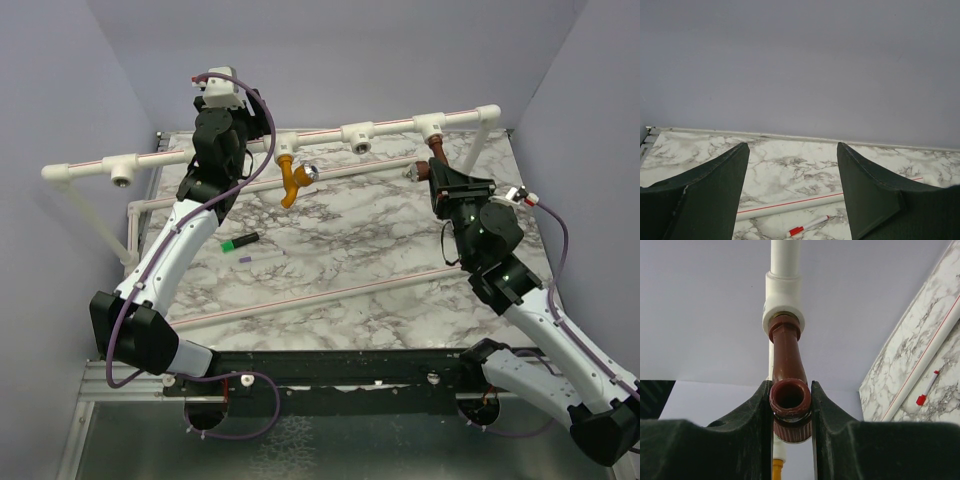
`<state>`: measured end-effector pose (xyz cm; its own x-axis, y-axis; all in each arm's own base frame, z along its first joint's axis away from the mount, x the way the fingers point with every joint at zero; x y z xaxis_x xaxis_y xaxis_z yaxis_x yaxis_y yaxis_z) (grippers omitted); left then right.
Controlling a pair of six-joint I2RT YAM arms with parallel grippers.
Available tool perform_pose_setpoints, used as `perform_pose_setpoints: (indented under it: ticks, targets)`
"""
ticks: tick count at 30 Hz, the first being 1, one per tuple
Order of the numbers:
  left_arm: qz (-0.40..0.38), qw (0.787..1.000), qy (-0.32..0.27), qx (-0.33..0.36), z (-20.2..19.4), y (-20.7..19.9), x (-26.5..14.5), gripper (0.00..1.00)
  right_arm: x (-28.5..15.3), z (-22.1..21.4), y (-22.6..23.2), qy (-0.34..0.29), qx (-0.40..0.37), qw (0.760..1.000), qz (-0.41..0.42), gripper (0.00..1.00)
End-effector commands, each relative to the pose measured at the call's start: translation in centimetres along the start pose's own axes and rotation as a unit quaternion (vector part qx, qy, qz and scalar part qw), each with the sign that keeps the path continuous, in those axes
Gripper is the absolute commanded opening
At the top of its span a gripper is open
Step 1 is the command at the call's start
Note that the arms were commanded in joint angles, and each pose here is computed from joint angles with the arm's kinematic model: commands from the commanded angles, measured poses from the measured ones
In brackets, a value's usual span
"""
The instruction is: Install the water faucets
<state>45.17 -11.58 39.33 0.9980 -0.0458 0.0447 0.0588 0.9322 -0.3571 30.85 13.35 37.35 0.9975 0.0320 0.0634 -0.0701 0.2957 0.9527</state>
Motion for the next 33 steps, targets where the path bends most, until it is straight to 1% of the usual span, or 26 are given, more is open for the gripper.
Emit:
perform_pose_setpoints:
  ticks: [1,2,9,13,16,20,25,28,33]
  targets:
    - [0.022,0.978,0.192,0.074,-11.6,2.8,-1.8,0.73,-1.1,-0.6,1.5,0.035,0.022,0.999,0.010,0.26]
    - [0.022,0.978,0.193,0.075,-11.7,2.9,-1.8,0.73,-1.1,-0.6,1.3,0.035,0.020,0.999,0.008,0.32]
    - [0.022,0.978,0.192,0.074,-11.6,2.8,-1.9,0.73,-1.4,-0.5,0.7,0.034,0.001,0.999,-0.002,0.58]
    - [0.022,0.978,0.192,0.075,-11.6,2.9,-1.8,0.73,-1.7,-0.2,0.8,0.034,-0.011,0.999,0.000,0.68]
    - [0.022,0.978,0.192,0.075,-11.6,2.9,-1.8,0.73,-2.1,-0.2,0.3,0.040,-0.035,0.999,-0.011,0.71]
    - [0.022,0.978,0.192,0.075,-11.6,2.9,-1.8,0.73,-2.7,0.2,0.6,0.041,-0.063,0.997,-0.004,0.75]
    - [0.023,0.978,0.192,0.076,-11.6,2.9,-1.8,0.73,-3.8,0.8,1.0,0.046,-0.112,0.993,0.008,0.75]
    - [0.022,0.978,0.193,0.076,-11.7,2.9,-1.8,0.72,-4.4,1.2,0.8,0.048,-0.143,0.988,0.007,0.74]
    - [0.021,0.978,0.193,0.074,-11.7,2.8,-1.8,0.73,-5.8,2.3,1.8,0.044,-0.243,0.968,0.045,0.72]
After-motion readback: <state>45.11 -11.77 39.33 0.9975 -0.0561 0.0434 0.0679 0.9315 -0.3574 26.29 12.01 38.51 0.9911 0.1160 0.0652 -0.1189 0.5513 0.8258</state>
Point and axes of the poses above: each gripper's point midway between its finger pads, its own x axis out along the fingers, its own y axis along the line the jaws close on, z = x × y, the point moved 1 cm from there along -x, back along the fingers, and after that the axes turned 11 degrees about -x, right-handed, at the moved point
